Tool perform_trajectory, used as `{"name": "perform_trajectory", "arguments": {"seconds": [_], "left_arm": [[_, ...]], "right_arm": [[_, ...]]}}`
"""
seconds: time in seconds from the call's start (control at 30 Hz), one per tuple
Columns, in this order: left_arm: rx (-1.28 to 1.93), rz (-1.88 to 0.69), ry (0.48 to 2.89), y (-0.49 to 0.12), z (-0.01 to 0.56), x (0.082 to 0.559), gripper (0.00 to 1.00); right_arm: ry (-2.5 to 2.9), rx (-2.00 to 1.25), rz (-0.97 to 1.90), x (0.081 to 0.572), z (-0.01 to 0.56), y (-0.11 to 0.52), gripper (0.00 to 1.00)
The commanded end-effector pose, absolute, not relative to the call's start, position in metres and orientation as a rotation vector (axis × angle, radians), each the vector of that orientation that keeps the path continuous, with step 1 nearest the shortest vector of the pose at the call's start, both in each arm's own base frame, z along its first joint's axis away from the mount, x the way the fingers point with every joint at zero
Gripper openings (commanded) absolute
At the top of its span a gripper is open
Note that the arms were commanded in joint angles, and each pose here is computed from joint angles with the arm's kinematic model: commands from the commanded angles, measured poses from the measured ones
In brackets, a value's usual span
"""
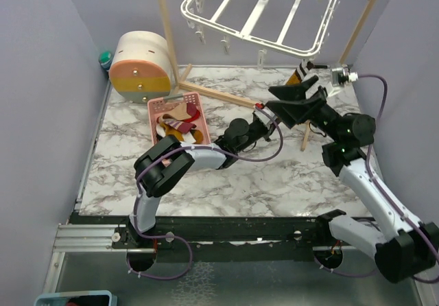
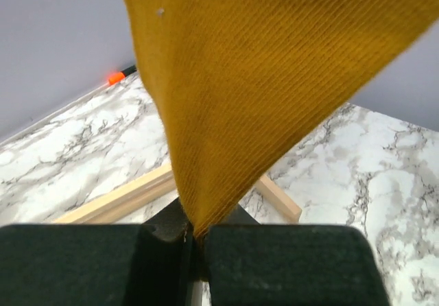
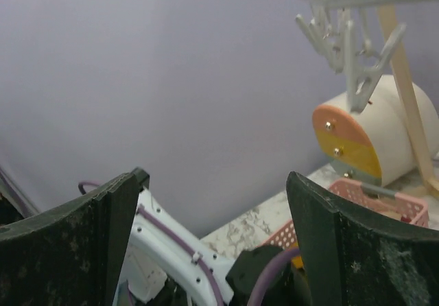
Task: Remove the socks clipped to the hanger
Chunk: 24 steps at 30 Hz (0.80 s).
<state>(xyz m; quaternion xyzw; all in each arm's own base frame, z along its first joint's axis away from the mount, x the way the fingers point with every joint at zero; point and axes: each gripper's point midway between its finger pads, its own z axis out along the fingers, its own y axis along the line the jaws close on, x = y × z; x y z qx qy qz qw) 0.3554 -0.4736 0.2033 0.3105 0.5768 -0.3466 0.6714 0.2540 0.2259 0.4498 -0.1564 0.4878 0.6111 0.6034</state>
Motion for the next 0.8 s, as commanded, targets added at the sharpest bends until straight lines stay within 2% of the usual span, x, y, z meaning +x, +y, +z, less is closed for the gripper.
{"name": "perform_trajectory", "arguments": {"seconds": [0.0,0.1,0.33,0.77], "left_arm": [[0.729,-0.815,1.248,-0.462,0.223,0.335,0.0],[0.76,-0.83,1.265,-0.453,0.218,0.323,0.0],[0.808,-0.806,1.355,-0.413,0.199,0.295,0.0],[0.868,-0.765,1.54,-0.351,0.16,0.249,0.0]], "right_arm": [[1.352,-0.36,1.325,0.24,0.387,0.221,0.95],[1.434,-0.351,1.268,0.23,0.363,0.214,1.0],[1.467,-0.297,1.095,0.22,0.347,0.189,1.0],[1.475,-0.252,0.984,0.251,0.342,0.184,1.0]]}}
